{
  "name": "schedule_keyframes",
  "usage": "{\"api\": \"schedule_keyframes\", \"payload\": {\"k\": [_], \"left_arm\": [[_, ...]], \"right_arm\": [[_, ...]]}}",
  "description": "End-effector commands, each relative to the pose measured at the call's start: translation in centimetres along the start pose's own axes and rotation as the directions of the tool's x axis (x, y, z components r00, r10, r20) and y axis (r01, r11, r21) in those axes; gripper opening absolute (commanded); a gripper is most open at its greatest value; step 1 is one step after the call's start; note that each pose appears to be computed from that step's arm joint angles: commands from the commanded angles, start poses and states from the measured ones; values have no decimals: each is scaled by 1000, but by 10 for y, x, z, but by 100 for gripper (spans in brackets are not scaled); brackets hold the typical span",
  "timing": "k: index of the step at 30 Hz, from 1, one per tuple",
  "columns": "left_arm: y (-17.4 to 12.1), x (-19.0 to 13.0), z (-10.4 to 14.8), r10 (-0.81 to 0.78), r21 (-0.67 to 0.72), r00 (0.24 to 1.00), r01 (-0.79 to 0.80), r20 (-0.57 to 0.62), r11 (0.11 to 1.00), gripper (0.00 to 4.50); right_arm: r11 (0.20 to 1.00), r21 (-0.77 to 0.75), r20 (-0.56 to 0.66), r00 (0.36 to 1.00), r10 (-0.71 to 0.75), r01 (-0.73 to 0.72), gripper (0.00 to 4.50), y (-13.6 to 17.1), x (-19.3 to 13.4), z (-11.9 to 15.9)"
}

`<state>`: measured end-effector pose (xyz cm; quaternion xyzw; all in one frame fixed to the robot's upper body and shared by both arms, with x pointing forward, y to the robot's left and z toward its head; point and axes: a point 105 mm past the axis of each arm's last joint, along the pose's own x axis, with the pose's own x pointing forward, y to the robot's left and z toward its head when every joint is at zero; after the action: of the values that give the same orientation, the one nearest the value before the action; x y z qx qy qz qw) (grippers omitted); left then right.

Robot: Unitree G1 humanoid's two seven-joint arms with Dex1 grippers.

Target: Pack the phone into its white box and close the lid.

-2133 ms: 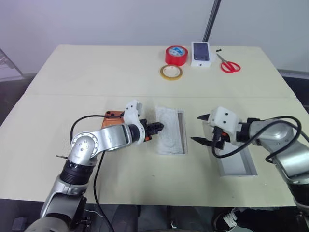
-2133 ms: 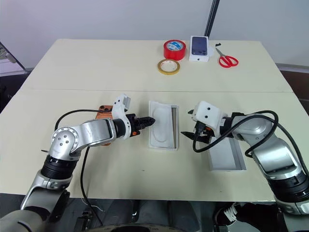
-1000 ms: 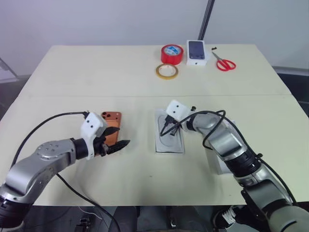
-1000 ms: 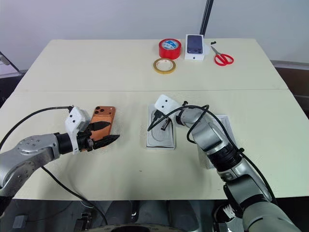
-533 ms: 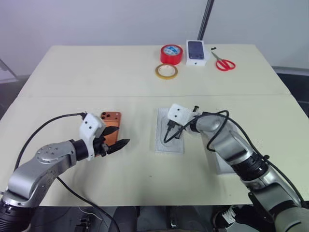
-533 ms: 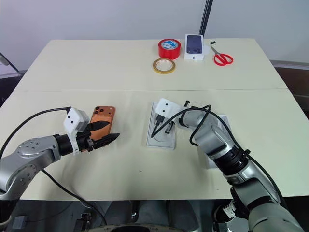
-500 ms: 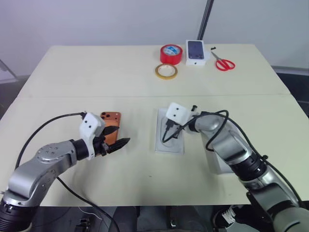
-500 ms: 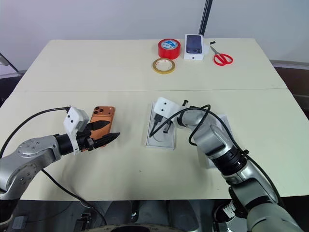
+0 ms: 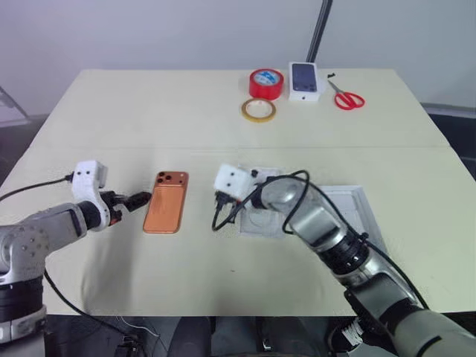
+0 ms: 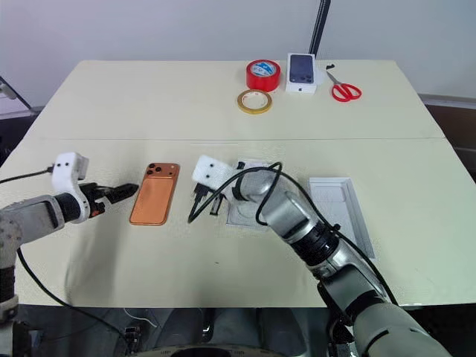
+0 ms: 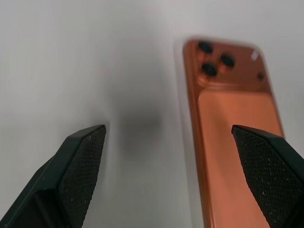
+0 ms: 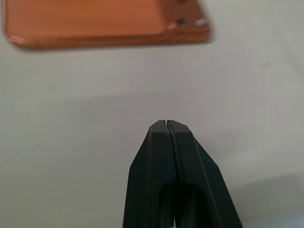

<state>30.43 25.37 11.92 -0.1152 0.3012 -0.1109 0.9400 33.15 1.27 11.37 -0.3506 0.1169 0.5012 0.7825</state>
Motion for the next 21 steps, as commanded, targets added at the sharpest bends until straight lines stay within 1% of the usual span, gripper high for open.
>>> {"api": "schedule_keyframes", "payload": {"k": [1,5,8,13,21], "left_arm": [[-14,6,-15,-48,0,993,48,-103,999,444],[-37,16,-25,-148,-60,979,140,-141,988,444],[-61,21,-35,-233,-88,957,220,-176,971,444],[-89,26,-45,-335,-124,924,316,-185,941,444],[-114,29,-52,-430,-170,884,402,-182,900,444]], "right_arm": [[997,-75,19,1000,19,-17,0,1,4,13],[995,-89,8,999,39,-39,0,6,7,9],[995,-96,-2,999,37,-37,0,6,6,6],[995,-98,-6,1000,28,-29,0,5,3,4],[994,-106,-11,1000,28,-29,0,6,1,2]]}}
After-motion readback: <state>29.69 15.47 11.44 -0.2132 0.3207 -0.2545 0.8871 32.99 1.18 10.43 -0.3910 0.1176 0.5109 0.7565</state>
